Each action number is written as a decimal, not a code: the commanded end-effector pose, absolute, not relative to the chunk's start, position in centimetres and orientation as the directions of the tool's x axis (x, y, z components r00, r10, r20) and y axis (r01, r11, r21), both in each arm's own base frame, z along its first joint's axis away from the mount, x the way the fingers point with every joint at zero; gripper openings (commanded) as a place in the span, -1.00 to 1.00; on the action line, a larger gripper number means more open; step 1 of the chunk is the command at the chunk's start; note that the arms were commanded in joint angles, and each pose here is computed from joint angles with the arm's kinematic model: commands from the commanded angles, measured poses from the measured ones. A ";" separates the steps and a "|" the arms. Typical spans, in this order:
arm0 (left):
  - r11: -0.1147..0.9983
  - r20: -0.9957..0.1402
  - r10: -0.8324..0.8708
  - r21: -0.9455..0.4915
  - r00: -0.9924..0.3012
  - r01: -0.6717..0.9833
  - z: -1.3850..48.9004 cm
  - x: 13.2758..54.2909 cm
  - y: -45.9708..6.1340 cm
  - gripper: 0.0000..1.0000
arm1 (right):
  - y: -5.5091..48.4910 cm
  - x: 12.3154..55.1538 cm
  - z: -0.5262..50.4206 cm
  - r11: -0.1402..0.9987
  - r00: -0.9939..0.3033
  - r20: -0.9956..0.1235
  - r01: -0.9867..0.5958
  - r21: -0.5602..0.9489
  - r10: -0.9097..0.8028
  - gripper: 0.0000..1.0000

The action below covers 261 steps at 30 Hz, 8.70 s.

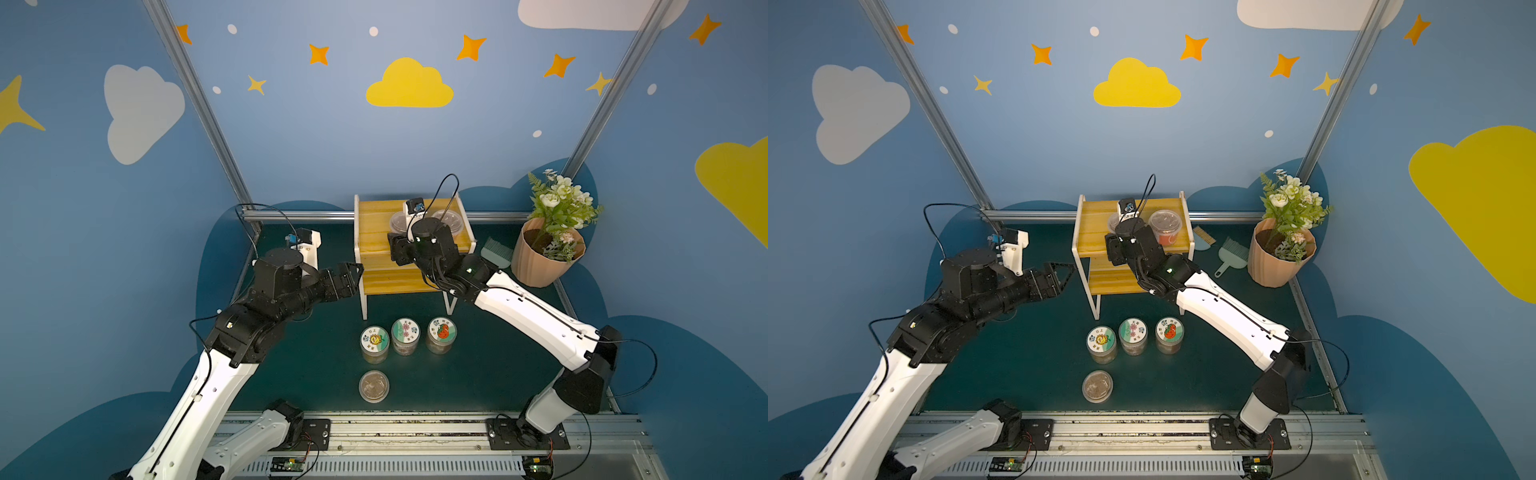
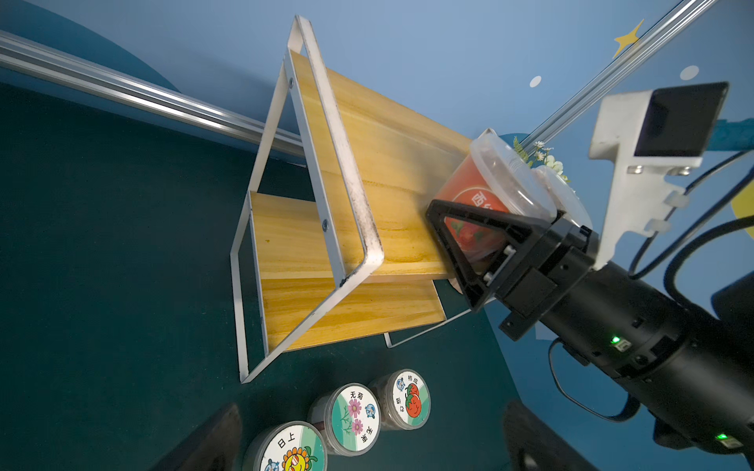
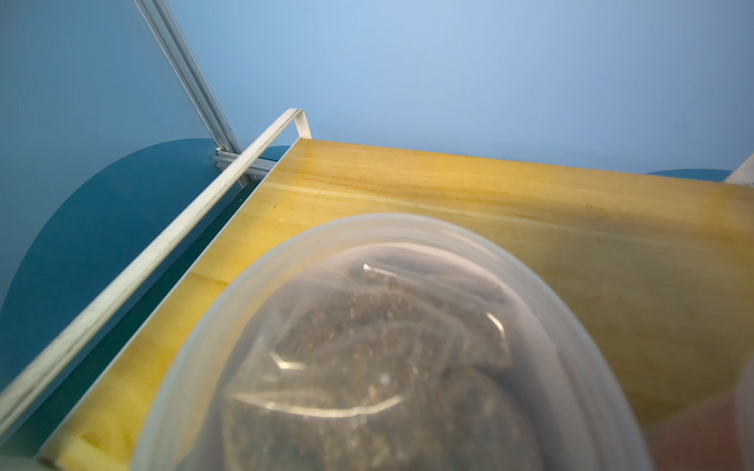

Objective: Place the seed container on the shelf
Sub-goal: Place the seed jar on the shelf, then pick up the seed jar at the center of the board.

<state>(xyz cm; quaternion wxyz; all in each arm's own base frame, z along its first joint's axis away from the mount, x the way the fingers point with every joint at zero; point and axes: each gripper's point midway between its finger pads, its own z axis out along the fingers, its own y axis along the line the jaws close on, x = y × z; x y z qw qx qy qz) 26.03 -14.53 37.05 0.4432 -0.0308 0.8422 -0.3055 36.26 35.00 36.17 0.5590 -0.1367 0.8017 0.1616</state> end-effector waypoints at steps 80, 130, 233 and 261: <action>0.627 -0.624 -0.330 -0.706 -0.708 0.330 44.0 33.5 -22.5 1.00 | 24.0 17.1 25.8 0.898 -0.530 -0.845 -0.403 0.174 -0.074 0.83; 0.887 -0.495 -0.288 -0.461 -0.820 -0.033 29.5 20.7 -12.6 1.00 | 29.7 7.6 14.8 0.571 -0.396 -0.842 -0.810 0.133 -0.366 0.89; 0.818 -0.439 -0.455 -0.550 -0.774 -0.169 14.0 15.6 -11.3 1.00 | 41.2 9.4 2.0 0.575 -0.206 -0.954 -0.817 0.044 -0.220 0.70; 0.875 -0.597 -0.382 -0.480 -0.706 -0.068 23.0 17.6 -10.5 1.00 | 40.3 7.8 9.4 0.627 -0.085 -0.976 -0.776 -0.061 -0.201 0.33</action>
